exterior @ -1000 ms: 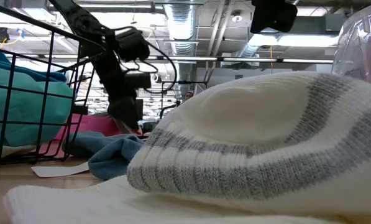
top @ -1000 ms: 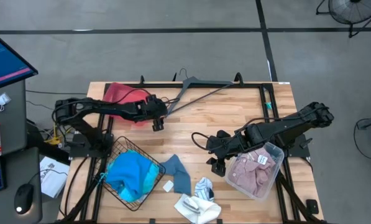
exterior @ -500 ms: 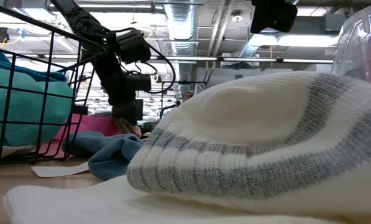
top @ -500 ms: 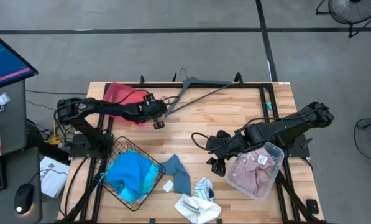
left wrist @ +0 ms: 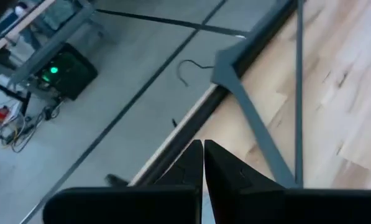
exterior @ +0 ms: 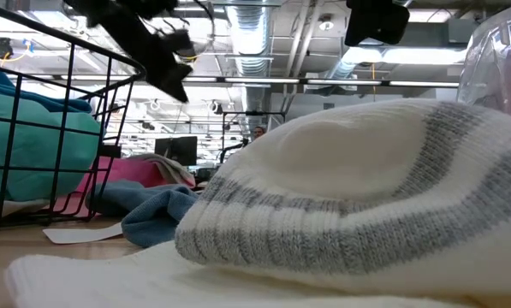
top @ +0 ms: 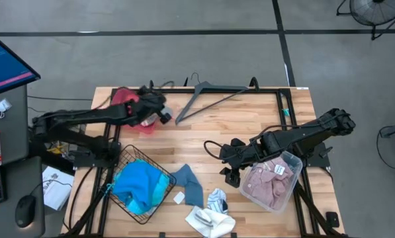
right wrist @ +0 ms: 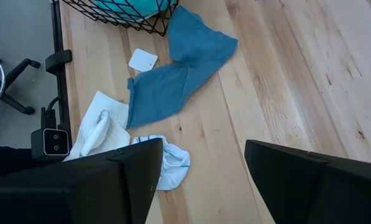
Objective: Pick & Place Cloths
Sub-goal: Put the gray sock into the red bin
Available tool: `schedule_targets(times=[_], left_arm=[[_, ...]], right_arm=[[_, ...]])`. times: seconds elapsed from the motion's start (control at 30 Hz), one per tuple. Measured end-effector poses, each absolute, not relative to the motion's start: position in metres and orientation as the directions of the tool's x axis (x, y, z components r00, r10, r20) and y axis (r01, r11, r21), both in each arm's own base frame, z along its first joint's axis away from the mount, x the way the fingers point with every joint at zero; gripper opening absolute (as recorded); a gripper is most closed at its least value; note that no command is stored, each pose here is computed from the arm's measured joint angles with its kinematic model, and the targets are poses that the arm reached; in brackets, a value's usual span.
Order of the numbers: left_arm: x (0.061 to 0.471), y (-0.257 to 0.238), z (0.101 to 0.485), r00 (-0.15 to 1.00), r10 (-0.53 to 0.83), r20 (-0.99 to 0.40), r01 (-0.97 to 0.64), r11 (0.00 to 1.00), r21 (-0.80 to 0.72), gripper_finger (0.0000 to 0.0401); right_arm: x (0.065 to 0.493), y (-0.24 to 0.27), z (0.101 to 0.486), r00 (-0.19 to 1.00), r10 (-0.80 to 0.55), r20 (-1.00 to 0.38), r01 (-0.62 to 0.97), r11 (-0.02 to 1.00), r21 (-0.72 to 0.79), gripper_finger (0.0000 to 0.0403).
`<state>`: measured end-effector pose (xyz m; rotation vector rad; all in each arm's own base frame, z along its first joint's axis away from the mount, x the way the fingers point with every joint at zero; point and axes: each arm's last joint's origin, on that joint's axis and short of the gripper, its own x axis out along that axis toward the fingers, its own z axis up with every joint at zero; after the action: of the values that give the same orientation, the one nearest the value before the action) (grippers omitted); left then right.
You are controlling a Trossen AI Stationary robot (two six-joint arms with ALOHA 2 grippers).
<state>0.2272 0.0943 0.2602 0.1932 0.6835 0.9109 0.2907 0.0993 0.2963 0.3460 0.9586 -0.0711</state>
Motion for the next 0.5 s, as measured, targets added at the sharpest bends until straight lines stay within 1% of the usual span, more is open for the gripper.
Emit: schedule_targets(times=[0.17, 0.27, 0.37, 0.5], left_arm=[[0.198, 0.086, 0.285, 0.397, 0.825, -0.403, -0.714, 0.553, 0.43, 0.0], [0.182, 0.083, 0.29, 0.374, 0.828, -0.418, -0.725, 0.542, 0.426, 0.0], [0.166, 0.081, 0.289, 0.306, 0.836, -0.455, -0.74, 0.51, 0.439, 0.0], [0.154, 0.082, 0.282, 0.243, 0.81, -0.534, -0.747, 0.507, 0.43, 0.0]], right_arm=[[0.291, 0.099, 0.296, 0.578, 0.093, -0.811, 0.211, 0.943, 0.258, 0.0225], [0.291, 0.099, 0.296, 0.577, 0.092, -0.811, 0.211, 0.943, 0.258, 0.0225], [0.291, 0.099, 0.296, 0.578, 0.093, -0.811, 0.211, 0.943, 0.258, 0.0225], [0.291, 0.099, 0.296, 0.577, 0.093, -0.812, 0.211, 0.943, 0.258, 0.0225]])
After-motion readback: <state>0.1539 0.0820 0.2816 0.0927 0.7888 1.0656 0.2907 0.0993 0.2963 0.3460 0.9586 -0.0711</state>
